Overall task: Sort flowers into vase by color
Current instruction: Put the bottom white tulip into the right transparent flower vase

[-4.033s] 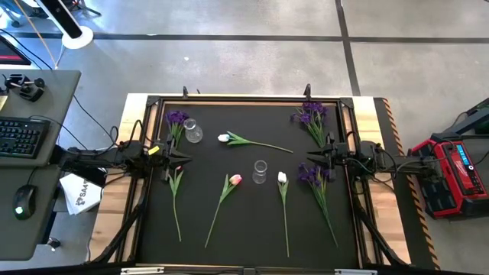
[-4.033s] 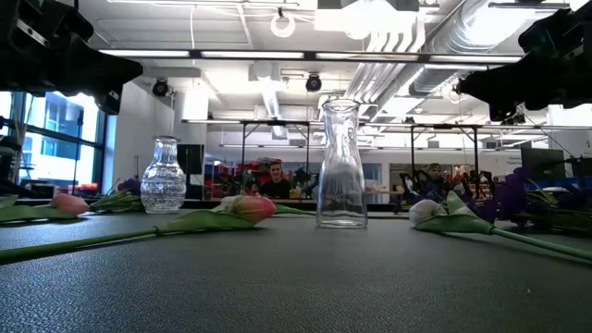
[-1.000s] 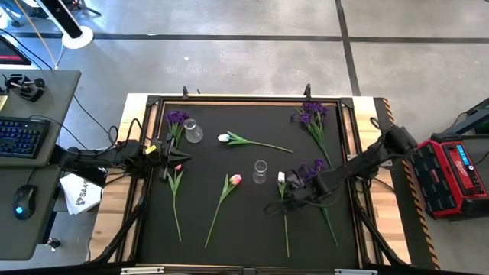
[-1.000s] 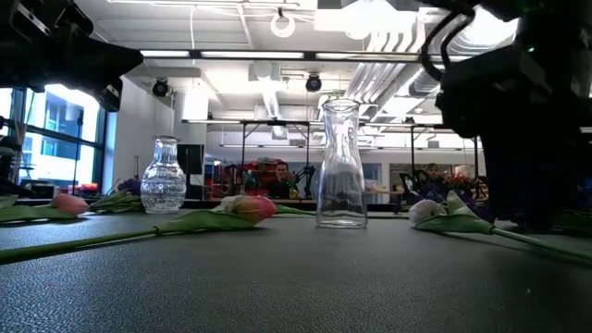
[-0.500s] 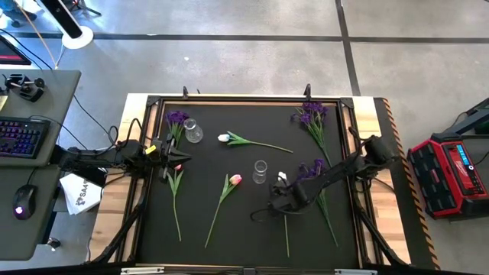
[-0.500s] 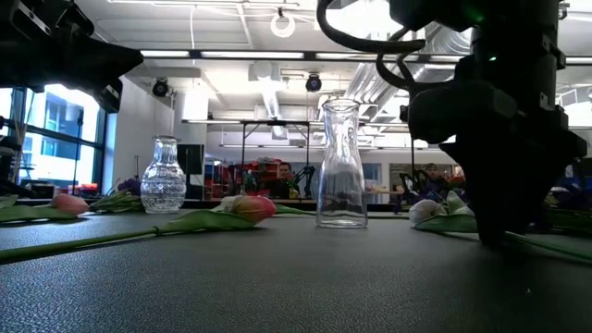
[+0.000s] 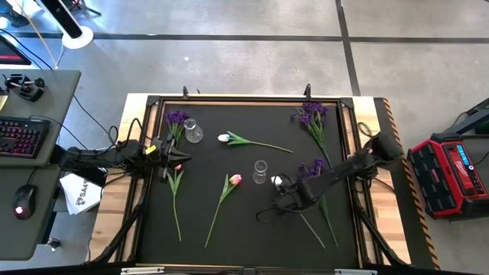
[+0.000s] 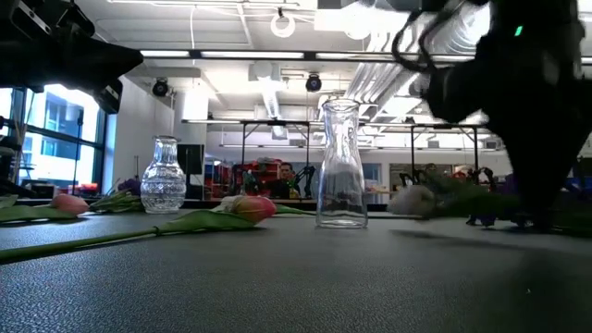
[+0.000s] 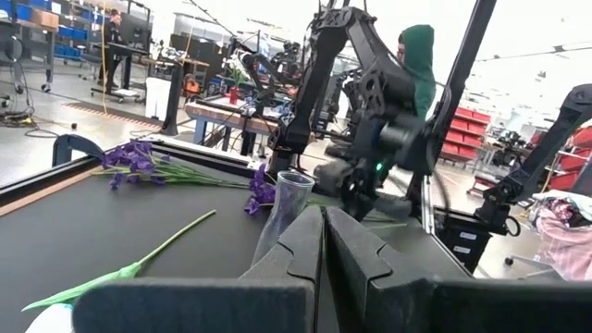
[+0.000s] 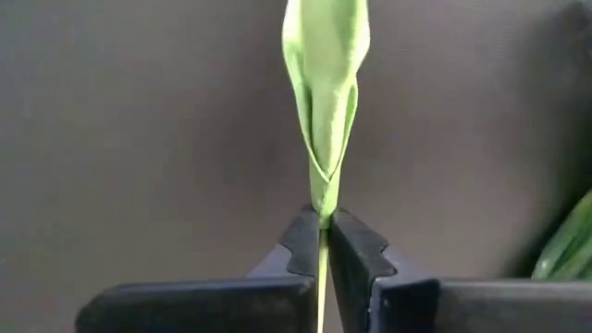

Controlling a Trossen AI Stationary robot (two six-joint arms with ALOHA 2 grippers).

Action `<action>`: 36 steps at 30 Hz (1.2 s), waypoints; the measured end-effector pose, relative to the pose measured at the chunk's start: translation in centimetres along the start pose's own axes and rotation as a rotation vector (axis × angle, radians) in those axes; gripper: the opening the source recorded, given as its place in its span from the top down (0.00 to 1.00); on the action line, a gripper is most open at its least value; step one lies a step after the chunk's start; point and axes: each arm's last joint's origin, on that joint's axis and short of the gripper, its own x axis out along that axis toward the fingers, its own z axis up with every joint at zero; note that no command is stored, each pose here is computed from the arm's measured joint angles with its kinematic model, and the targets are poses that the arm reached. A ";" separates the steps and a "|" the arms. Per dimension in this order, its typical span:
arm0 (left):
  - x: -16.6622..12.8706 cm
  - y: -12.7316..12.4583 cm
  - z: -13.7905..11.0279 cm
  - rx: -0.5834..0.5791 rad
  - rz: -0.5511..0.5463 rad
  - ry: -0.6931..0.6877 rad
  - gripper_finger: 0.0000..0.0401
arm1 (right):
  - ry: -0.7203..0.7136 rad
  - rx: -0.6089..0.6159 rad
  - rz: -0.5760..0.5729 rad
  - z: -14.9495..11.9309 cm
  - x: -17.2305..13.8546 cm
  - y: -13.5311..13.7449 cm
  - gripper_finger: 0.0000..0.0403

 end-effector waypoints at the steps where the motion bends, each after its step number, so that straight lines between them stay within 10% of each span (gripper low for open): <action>1: 0.0 0.0 0.0 0.000 0.000 0.001 0.99 | 0.001 -0.009 0.015 -0.3 -0.6 -0.1 0.99; 9: 0.0 0.0 0.0 0.001 0.000 0.001 0.99 | -0.052 -0.369 0.430 -3.0 -4.8 2.2 1.00; 20: 0.0 0.0 0.0 -0.005 0.000 0.000 0.99 | -0.858 -0.877 0.913 0.6 -6.9 5.1 1.00; 30: 0.0 0.0 0.0 -0.007 0.000 -0.001 0.99 | -1.562 -0.960 1.062 5.0 -7.3 0.9 1.00; 36: 0.0 0.0 0.0 -0.007 0.002 -0.002 0.99 | -1.716 -0.978 1.031 5.5 -7.8 -0.5 1.00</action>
